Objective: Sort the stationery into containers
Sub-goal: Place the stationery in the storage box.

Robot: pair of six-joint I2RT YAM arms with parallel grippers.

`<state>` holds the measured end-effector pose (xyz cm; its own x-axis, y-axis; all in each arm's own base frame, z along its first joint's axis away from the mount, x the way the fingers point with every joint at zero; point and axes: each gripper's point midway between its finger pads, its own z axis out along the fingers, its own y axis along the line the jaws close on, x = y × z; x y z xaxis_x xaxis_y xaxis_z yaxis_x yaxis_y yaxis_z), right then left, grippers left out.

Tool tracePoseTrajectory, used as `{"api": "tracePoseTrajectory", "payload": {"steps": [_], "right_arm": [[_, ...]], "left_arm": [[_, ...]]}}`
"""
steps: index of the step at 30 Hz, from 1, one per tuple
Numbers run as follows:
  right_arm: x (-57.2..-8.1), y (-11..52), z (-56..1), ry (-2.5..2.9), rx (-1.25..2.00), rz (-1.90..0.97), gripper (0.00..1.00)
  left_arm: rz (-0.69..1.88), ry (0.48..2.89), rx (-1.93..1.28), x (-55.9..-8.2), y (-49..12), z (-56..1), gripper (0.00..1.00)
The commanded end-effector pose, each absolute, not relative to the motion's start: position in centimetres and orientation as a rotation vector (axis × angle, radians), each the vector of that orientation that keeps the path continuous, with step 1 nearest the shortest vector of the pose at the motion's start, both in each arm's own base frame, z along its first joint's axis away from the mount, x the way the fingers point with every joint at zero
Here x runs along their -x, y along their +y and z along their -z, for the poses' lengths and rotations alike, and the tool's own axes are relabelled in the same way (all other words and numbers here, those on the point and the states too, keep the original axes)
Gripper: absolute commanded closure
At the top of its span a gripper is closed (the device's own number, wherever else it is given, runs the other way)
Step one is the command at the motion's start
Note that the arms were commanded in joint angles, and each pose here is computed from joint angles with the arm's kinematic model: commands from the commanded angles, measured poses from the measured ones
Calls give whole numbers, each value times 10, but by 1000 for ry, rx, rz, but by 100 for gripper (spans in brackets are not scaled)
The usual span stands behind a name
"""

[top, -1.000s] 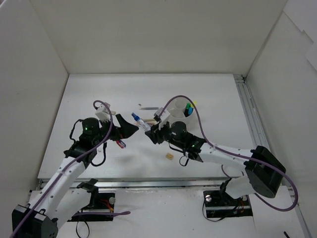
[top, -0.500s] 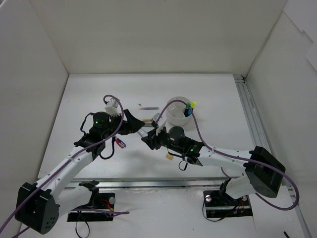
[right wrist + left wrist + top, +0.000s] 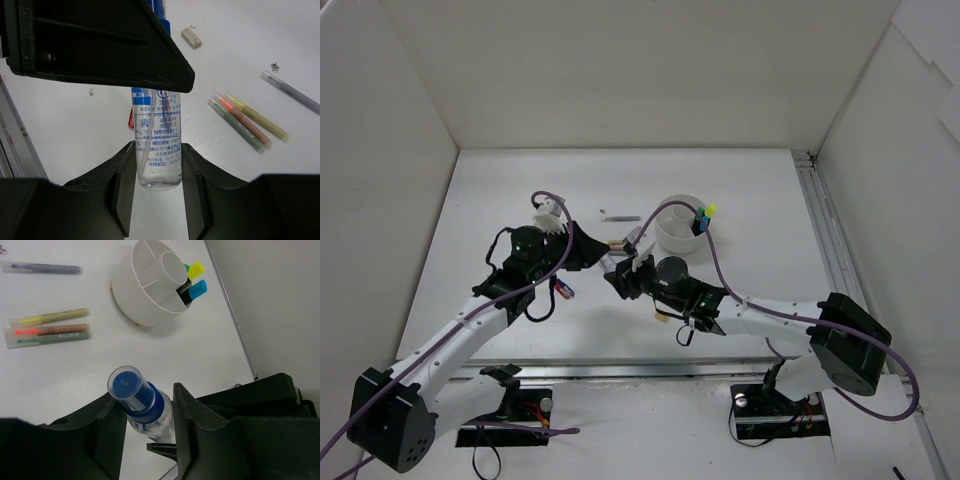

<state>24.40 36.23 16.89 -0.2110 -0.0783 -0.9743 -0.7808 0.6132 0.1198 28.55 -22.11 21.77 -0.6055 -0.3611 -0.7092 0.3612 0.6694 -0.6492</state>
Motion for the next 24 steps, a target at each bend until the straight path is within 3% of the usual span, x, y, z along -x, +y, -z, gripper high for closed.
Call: {"api": "tracePoseTrajectory", "payload": {"steps": [1,4,8,13,20,22,23,24], "right_arm": [[-257,378,-228,1524,609,-810,67],[-253,385,-235,1503,637,-838,53],[-253,390,-242,1481,656,-847,43],[-254,391,-244,1476,652,-840,41],[-250,394,-245,1466,666,-827,90],[-249,394,-245,1463,670,-822,99],[-251,393,-243,1467,664,-812,100],[-254,390,-244,1473,641,-795,100]], "left_arm": [[1032,1818,-72,-289,-231,-273,100],[1013,1830,-95,-288,-235,-272,100],[978,1851,-96,-289,-238,-268,100],[945,1868,-95,-289,-239,-266,100],[920,1887,-121,-288,-245,-264,100],[916,1886,-127,-290,-246,-266,100],[920,1889,-145,-288,-250,-266,95],[923,1886,-152,-288,-250,-269,84]]}}
